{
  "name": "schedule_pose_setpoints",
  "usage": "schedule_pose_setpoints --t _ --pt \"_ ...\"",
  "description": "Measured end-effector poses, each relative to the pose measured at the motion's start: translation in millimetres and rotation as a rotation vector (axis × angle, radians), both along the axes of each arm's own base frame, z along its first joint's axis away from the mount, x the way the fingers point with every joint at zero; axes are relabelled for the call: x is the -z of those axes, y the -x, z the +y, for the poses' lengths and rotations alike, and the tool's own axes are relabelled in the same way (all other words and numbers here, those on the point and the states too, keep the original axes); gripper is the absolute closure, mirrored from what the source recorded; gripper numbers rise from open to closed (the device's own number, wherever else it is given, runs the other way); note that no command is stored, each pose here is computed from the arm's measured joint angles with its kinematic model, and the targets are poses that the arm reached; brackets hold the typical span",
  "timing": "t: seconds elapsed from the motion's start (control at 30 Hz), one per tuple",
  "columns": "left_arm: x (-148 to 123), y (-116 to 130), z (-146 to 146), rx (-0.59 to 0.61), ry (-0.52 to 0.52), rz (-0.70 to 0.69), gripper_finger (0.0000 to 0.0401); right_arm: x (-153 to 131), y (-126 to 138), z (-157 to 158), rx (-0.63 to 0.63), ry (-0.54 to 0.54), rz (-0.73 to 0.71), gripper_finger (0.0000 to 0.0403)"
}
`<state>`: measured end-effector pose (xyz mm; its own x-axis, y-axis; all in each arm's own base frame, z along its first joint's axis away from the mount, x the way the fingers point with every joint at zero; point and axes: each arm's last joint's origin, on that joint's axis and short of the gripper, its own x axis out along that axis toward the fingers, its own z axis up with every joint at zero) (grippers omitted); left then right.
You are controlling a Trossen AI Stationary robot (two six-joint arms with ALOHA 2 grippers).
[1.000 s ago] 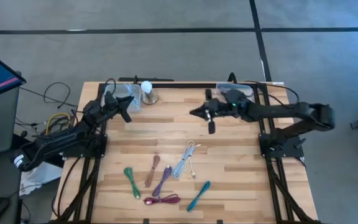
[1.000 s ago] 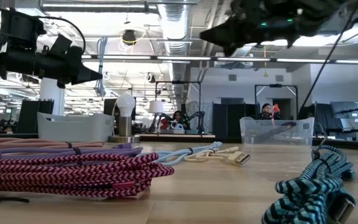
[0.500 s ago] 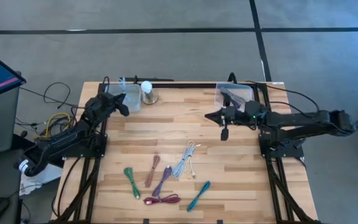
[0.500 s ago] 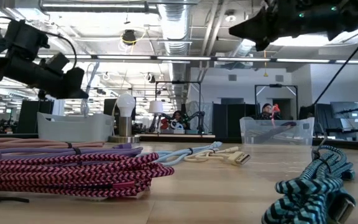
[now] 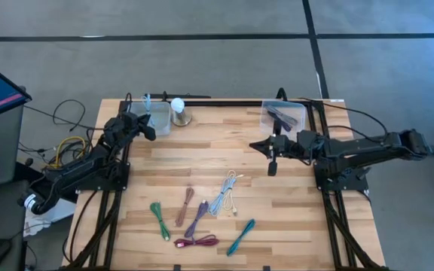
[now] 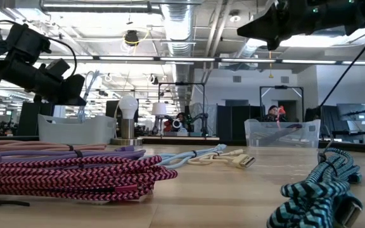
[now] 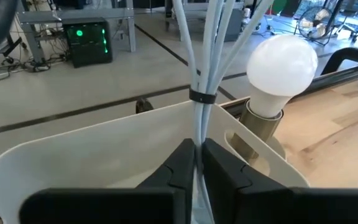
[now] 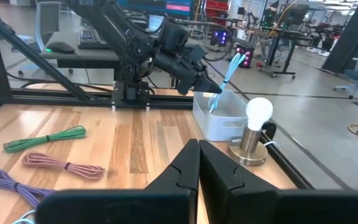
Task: Pick & Place USB Port
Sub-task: Put the bottom light blue charger cable into the gray bin, then put the light blue patterned charger cable into the transparent bin
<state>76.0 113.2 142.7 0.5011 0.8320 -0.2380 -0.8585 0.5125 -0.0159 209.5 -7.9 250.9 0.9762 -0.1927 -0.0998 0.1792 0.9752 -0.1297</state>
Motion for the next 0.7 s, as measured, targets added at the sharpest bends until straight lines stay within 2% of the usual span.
schedule_pose_setpoints --t 0.13,0.37,0.7 --pt "2.2 0.3 -0.4 0.004 0.011 0.027 0.0351 0.0 -0.1 4.4 -0.017 0.0 0.0 0.0401" --pt "4.8 -0.2 0.4 0.003 0.023 0.049 0.0349 -0.7 -0.2 11.3 -0.05 0.0 -0.007 0.0401" --pt "2.5 -1.0 0.5 0.019 0.01 0.024 0.0323 -2.1 0.0 19.6 -0.09 0.0 -0.021 0.0401"
